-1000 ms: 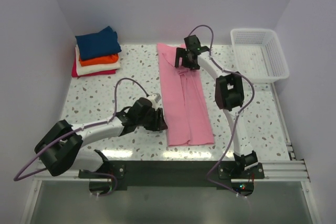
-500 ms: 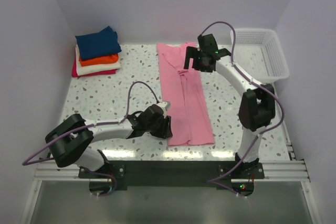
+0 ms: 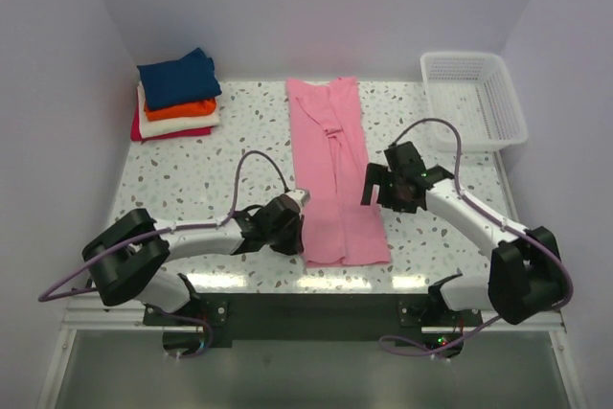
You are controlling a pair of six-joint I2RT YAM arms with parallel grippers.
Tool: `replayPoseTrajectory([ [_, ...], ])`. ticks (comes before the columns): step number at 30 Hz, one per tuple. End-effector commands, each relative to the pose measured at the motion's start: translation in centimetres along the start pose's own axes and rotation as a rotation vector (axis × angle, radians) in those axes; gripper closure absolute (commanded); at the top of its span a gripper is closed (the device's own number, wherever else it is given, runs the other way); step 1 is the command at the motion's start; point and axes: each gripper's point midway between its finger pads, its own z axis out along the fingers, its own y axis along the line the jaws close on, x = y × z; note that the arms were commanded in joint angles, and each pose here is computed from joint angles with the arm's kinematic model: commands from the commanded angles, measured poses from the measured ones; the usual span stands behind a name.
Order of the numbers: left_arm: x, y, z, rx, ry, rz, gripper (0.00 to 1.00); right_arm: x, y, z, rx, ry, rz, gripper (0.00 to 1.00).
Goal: Fold and stack the t-shirts
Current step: Fold the tshirt
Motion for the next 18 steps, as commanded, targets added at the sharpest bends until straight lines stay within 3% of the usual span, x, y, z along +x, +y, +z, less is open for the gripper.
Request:
replayPoseTrajectory([
  [1, 1.5, 1.5, -0.8, -0.074, 0.052, -0.002, 1.00, 1.1, -0.8, -1.0, -0.006, -0.036, 0.046, 0.06],
  [7, 1.1, 3.6, -3.0, -0.187, 0.018, -0.007, 1.00, 6.0, -1.9, -1.5, -0.008, 0.057, 0.041, 0.06],
  [12, 2.3, 2.6, -3.4, -0.107, 0.043, -0.034, 0.98, 9.7, -1.8, -2.2, -0.057, 0.116, 0.061, 0.06],
  [18, 1.4, 1.0, -5.0, -0.025, 0.009, -0.027, 0.58, 13.4, -1.6, -2.6, -0.099, 0.196, 0.078, 0.07],
])
